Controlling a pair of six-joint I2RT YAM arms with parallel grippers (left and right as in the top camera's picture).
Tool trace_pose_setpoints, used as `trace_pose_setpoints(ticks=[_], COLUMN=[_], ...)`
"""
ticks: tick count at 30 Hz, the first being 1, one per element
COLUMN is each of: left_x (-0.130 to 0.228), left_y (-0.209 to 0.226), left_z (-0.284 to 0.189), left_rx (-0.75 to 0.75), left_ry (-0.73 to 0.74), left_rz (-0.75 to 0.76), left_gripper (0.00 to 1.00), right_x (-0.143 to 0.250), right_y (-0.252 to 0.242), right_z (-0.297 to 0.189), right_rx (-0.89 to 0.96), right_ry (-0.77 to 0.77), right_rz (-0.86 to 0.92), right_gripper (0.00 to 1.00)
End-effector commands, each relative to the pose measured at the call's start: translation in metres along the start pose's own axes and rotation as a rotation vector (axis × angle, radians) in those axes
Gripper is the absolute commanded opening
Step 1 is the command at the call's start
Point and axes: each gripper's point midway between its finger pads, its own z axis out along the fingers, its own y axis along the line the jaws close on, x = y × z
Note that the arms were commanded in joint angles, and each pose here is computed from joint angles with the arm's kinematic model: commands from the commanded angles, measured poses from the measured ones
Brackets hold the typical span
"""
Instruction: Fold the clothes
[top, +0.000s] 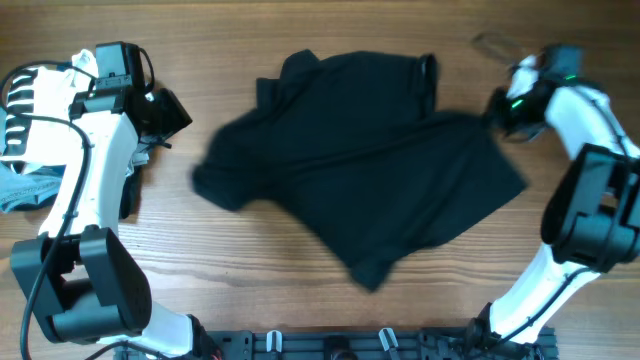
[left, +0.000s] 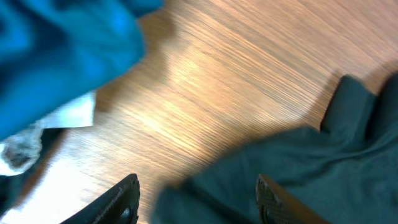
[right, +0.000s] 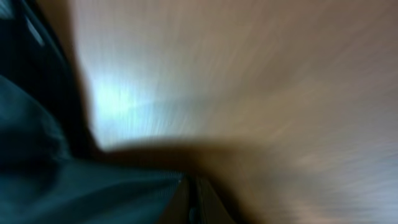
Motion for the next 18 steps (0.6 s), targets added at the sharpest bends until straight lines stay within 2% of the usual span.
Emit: trace_pose_setpoints(ticks=[1,2,3,7,11,18], left_x=[0.012,0.014,0.018,0.033,0.052,0.066], left_y=[-0.047,-0.054,-0.062,-0.104,-0.147,-0.18], left_z=[-0.007,-0.007,-0.007,-0.009,0.003,0.064], left_rx=[0.185,0.196,0.209,0.269,0.323,0.356], left_ry=[0.018,0.015,0.011,-0.028,-0.068,-0.076], left_rz=[0.205,0.241,0.287,0.526,0.752,0.809], left_gripper=[0.62,0.62,0.63,0.71,0.72,0.72], right_x=[-0.078,-0.083,-0.086,-0.078,-0.057,-0.023], right_y=[-0.016,-0.015,-0.015,-0.005,0.027,0.086], right_z=[-0.06,-0.069,-0.074,-0.092,-0.109,-0.161], right_rx=[-0.005,-0.016,-0.023,-0.095,-0.227,-0.304], right_ry=[-0.216,-0.231,-0.237,-0.216,-0.149,-0.117], right_rz=[-0.03,-0.028,-0.025,0.002,-0.015,-0.118], right_gripper=[0.29,0.65,0.76,0.78,0.72,0.71])
